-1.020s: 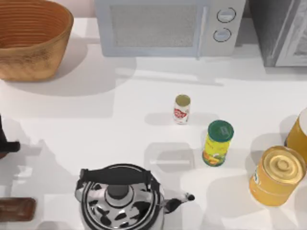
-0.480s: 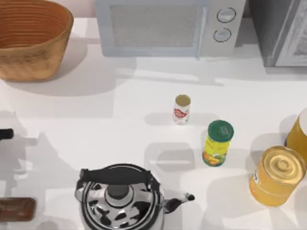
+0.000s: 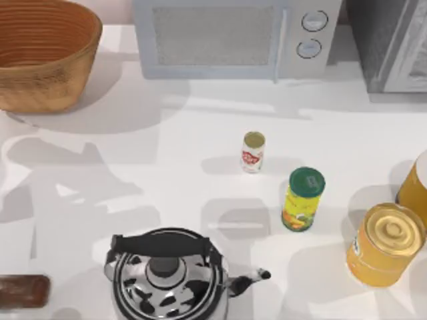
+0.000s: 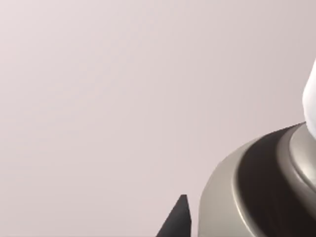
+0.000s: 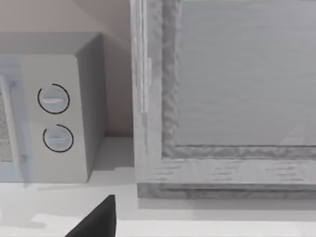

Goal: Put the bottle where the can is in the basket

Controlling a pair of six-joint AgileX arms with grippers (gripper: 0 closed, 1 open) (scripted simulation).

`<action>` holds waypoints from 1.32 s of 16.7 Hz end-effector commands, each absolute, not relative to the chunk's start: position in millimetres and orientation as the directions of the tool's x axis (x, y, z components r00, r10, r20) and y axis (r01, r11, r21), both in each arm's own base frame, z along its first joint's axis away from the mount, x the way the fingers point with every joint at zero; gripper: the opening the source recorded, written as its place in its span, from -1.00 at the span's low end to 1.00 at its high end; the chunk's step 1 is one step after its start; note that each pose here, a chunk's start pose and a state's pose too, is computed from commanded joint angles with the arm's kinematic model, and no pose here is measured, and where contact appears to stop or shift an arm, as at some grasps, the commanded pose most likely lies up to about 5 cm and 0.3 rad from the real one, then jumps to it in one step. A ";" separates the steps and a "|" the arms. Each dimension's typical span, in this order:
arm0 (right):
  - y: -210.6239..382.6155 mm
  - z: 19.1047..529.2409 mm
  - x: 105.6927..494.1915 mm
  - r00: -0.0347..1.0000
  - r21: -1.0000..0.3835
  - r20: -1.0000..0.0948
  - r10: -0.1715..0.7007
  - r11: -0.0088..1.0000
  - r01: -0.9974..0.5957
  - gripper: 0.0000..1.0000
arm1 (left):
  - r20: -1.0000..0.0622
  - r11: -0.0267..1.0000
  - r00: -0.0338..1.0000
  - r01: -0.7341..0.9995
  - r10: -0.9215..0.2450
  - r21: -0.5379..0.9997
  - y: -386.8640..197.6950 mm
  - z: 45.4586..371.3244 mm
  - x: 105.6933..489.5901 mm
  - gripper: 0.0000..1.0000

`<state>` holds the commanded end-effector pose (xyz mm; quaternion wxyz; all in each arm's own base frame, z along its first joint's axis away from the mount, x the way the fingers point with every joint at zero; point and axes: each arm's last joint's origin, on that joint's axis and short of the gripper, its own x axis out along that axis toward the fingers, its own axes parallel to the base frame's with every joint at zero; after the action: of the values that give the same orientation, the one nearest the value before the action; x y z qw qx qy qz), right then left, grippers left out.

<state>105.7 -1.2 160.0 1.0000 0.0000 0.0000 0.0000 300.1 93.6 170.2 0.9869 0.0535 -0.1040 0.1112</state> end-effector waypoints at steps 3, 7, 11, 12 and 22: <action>-1.2 160.0 105.7 1.000 0.000 0.000 0.000 1.000 0.000 1.00 | 0.293 0.959 0.925 -0.272 0.240 0.074 101.9 211.7 324.8 -1.00; -1.2 160.0 105.7 1.000 0.000 0.000 0.000 1.000 0.000 1.00 | 0.316 0.961 0.918 -0.272 0.240 0.060 100.9 266.9 352.2 -1.00; -1.2 160.0 105.7 1.000 0.000 0.000 0.000 1.000 0.000 1.00 | 0.223 0.975 0.955 -0.215 0.197 0.057 87.2 304.1 372.0 -1.00; -1.2 160.0 105.7 1.000 0.000 0.000 0.000 1.000 0.000 1.00 | 0.185 0.979 0.966 -0.194 0.181 0.057 82.3 309.8 376.0 -1.00; -1.2 160.0 105.7 1.000 0.000 0.000 0.000 1.000 0.000 1.00 | -0.186 1.000 0.982 0.018 -0.016 0.008 29.5 325.2 392.5 -1.00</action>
<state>105.7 -1.2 160.0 1.0000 0.0000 0.0000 0.0000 392.5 29.5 325.2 0.9956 0.0048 0.0932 -0.0085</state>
